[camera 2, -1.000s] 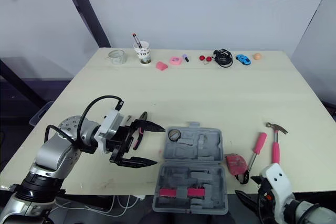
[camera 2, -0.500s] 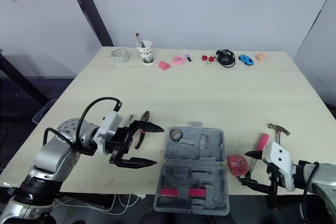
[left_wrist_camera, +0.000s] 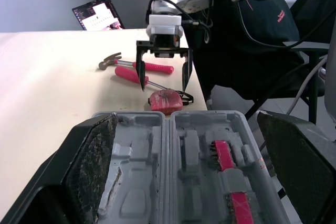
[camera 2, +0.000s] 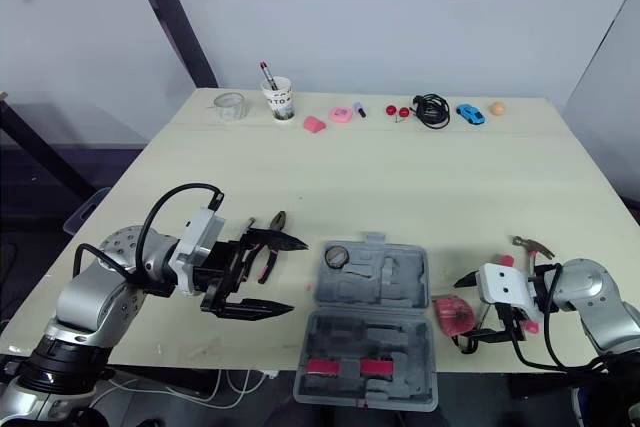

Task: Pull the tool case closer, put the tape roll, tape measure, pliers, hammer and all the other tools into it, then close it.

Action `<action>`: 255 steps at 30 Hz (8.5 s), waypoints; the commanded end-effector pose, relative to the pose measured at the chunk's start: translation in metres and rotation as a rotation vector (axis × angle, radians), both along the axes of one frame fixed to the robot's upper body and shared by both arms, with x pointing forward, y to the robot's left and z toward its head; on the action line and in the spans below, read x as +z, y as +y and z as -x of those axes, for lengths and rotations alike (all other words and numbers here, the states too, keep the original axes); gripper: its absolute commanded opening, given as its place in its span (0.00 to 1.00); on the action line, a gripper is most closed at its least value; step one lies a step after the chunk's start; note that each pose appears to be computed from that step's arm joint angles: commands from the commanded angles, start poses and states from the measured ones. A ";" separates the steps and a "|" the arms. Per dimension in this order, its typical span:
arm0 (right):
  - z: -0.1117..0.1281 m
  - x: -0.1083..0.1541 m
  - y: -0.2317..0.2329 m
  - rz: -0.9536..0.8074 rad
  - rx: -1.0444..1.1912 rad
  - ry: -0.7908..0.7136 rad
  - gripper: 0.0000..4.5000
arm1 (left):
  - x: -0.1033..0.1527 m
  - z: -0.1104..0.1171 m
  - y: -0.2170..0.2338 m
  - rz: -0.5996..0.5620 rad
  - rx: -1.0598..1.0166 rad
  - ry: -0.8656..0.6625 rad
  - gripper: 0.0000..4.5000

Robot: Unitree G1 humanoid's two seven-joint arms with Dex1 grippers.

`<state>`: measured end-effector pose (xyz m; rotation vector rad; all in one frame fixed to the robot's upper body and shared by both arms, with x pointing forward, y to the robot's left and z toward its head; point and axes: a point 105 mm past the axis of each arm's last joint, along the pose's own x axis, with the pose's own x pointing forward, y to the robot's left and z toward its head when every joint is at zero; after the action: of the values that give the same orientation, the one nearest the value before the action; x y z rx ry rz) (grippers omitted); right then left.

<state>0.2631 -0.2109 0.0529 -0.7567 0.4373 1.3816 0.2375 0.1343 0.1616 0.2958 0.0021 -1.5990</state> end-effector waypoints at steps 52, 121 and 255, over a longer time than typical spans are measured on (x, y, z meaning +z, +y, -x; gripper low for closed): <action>-0.047 0.068 0.035 0.108 -0.190 -0.093 0.66 | 0.008 -0.006 0.000 0.064 0.081 -0.057 1.00; -0.059 0.071 0.090 -0.167 -0.371 -0.160 0.75 | -0.003 -0.009 0.014 0.086 0.242 0.007 1.00; 0.000 0.106 0.091 -0.695 -0.186 -0.154 0.99 | -0.092 -0.098 0.067 -0.062 1.427 0.215 1.00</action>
<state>0.2630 -0.1231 0.1534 -0.2209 -0.0865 1.1591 0.3335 0.2035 0.0625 0.0757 0.3616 -0.2134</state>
